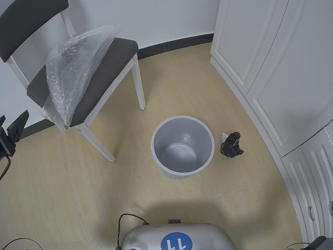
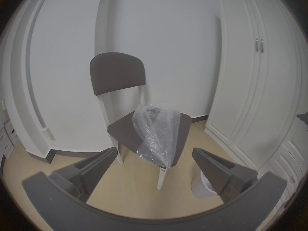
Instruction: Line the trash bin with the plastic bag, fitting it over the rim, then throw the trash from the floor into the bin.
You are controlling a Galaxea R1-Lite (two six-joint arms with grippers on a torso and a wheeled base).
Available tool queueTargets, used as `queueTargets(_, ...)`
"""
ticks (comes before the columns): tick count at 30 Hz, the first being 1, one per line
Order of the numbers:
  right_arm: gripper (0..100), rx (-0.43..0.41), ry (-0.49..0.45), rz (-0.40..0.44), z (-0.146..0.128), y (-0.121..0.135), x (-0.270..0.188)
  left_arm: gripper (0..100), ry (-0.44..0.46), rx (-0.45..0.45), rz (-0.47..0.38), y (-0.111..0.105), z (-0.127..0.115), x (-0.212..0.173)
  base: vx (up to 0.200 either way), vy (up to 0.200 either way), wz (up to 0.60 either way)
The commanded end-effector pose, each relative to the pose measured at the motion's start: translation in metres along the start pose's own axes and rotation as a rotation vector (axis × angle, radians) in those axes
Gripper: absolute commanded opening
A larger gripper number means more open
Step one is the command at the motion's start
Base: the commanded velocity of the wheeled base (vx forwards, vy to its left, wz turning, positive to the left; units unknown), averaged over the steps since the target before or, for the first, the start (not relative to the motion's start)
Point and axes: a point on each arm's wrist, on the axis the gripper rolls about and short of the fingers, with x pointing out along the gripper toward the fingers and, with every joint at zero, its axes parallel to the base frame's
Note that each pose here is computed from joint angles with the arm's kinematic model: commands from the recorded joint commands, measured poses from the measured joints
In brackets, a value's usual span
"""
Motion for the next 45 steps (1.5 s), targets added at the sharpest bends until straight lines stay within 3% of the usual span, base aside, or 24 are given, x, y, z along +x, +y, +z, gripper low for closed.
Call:
queueTargets(1,100,0.090,0.005,-0.105,0.001,0.027,0.040,100,0.094,-0.011,0.010,-0.025,-0.016,0.034,0.000,0.000,0.00)
queueTargets(5,100,0.115,0.011,-0.133,-0.004,0.045,0.046,100,0.128,-0.020,0.009,-0.027,-0.024,0.037,0.000,0.000,0.00)
queueTargets(10,100,0.051,0.112,-0.034,-0.032,0.063,0.042,100,0.145,-0.042,0.009,-0.029,-0.027,0.041,0.000,0.000,0.00)
queueTargets(13,100,0.029,0.138,-0.031,-0.039,0.068,0.047,100,0.175,-0.032,0.008,-0.033,-0.033,0.049,0.000,0.000,0.00)
queueTargets(16,100,0.025,0.142,-0.032,-0.041,0.070,0.049,100,0.217,-0.023,0.033,-0.036,-0.041,0.059,0.000,0.000,0.00)
queueTargets(21,100,0.043,0.121,-0.042,-0.043,0.076,0.055,100,0.255,-0.106,0.136,-0.049,-0.055,0.091,0.000,0.000,0.00)
queueTargets(26,100,0.030,0.133,-0.051,-0.054,0.085,0.065,100,0.292,-0.095,0.126,-0.056,-0.068,0.096,0.000,0.000,0.00)
queueTargets(37,100,0.016,0.148,-0.050,-0.071,0.093,0.073,100,0.311,-0.078,0.186,-0.052,-0.075,0.107,0.000,0.000,0.00)
queueTargets(45,100,0.018,0.146,-0.050,-0.071,0.093,0.073,100,0.269,-0.102,0.240,-0.042,-0.075,0.119,0.000,0.000,0.00)
